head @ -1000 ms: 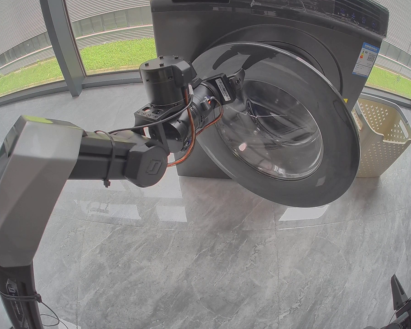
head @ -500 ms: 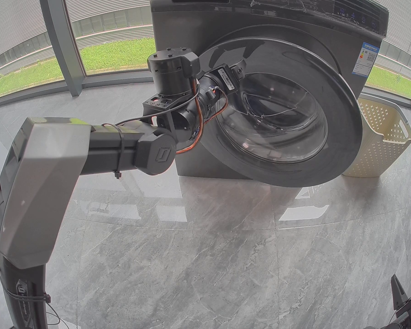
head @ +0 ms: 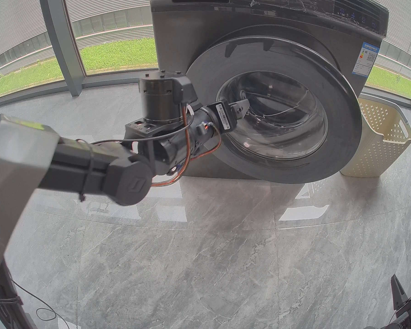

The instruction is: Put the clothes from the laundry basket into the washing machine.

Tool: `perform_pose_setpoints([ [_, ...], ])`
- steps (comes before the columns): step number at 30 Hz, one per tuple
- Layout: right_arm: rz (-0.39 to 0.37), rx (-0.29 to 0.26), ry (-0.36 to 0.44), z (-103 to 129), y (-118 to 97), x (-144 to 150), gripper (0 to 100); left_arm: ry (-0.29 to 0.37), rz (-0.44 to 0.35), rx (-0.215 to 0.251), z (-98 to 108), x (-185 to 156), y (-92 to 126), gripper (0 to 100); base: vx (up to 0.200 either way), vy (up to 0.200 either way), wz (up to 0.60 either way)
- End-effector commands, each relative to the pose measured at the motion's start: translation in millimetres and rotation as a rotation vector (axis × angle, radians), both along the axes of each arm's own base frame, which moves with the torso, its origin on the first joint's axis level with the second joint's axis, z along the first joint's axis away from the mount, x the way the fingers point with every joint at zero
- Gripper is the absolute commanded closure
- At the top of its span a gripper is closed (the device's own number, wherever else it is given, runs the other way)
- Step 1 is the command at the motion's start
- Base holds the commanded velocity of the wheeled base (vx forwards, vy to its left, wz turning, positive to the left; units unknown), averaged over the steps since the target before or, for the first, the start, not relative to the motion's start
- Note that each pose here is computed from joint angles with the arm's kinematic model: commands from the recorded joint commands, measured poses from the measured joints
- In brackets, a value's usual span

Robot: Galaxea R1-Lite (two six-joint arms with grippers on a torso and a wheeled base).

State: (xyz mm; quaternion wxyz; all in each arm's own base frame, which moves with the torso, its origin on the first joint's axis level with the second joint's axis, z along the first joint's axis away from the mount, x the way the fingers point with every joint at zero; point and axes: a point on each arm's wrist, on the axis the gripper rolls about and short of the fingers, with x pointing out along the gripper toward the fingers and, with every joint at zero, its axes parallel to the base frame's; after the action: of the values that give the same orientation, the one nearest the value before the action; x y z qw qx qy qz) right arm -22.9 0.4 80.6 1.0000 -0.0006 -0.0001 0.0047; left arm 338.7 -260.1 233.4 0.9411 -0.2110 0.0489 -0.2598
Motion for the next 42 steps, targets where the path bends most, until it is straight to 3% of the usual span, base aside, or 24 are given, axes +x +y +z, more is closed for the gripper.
perform_pose_setpoints([
  [1, 0.001, 0.000, 0.000, -5, 0, 0, 0, -0.030, -0.118, 0.075, 28, -113, 74, 0, 0.000, 0.000, 0.00],
  [2, 0.001, 0.000, 0.000, -5, 0, 0, 0, -0.044, -0.117, 0.088, 28, -143, 99, 0, 0.000, 0.000, 0.00],
  [4, 0.001, 0.000, 0.000, -5, 0, 0, 0, -0.053, -0.114, 0.100, 24, -170, 121, 0, 0.000, 0.000, 0.00],
  [5, 0.001, 0.000, 0.000, -5, 0, 0, 0, -0.053, -0.114, 0.100, 24, -170, 121, 0, 0.000, 0.000, 0.00],
  [7, 0.001, 0.001, -0.001, -5, 0, 0, 0, -0.081, -0.096, 0.119, 13, -203, 151, 0, 0.000, 0.000, 0.00],
  [10, 0.003, 0.001, 0.000, -5, 0, 0, 0, -0.131, -0.081, 0.145, 1, -235, 178, 0, 0.000, 0.000, 0.00],
  [14, 0.003, 0.001, 0.000, -5, 0, 0, 0, -0.204, 0.006, 0.183, -15, -272, 216, 0, 0.000, 0.000, 0.00],
  [15, 0.001, 0.001, 0.000, -5, 0, 0, 0, -0.205, 0.006, 0.184, -17, -273, 217, 0, 0.000, 0.000, 0.00],
  [18, 0.001, 0.001, 0.000, -5, 0, 0, 0, -0.197, 0.071, 0.205, -47, -304, 241, 0, 0.000, 0.000, 0.00],
  [27, 0.001, 0.001, 0.000, -5, 0, 0, 0, -0.207, 0.307, 0.252, -81, -341, 261, 0, 0.000, 0.000, 0.00],
  [29, 0.001, 0.001, 0.000, -5, 0, 0, 0, -0.165, 0.377, 0.333, -103, -348, 262, 0, 0.000, 0.000, 0.00],
  [32, 0.001, 0.001, 0.000, -5, 0, 0, 0, -0.129, 0.451, 0.383, -127, -354, 262, 0, 0.000, 0.000, 0.00],
  [33, 0.001, 0.001, 0.000, -5, 0, 0, 0, -0.126, 0.455, 0.384, -129, -355, 262, 0, 0.000, 0.000, 0.00],
  [34, 0.001, 0.003, 0.000, -5, 0, 0, 0, -0.089, 0.474, 0.417, -150, -355, 261, 0, 0.000, 0.000, 0.00],
  [36, 0.001, 0.001, -0.001, -5, 0, 0, 0, -0.049, 0.488, 0.423, -157, -358, 260, 0, 0.000, 0.000, 0.00],
  [42, 0.003, 0.001, -0.001, -5, 0, 0, 0, -0.085, 0.504, 0.423, -157, -362, 260, 0, 0.000, 0.000, 0.00],
])
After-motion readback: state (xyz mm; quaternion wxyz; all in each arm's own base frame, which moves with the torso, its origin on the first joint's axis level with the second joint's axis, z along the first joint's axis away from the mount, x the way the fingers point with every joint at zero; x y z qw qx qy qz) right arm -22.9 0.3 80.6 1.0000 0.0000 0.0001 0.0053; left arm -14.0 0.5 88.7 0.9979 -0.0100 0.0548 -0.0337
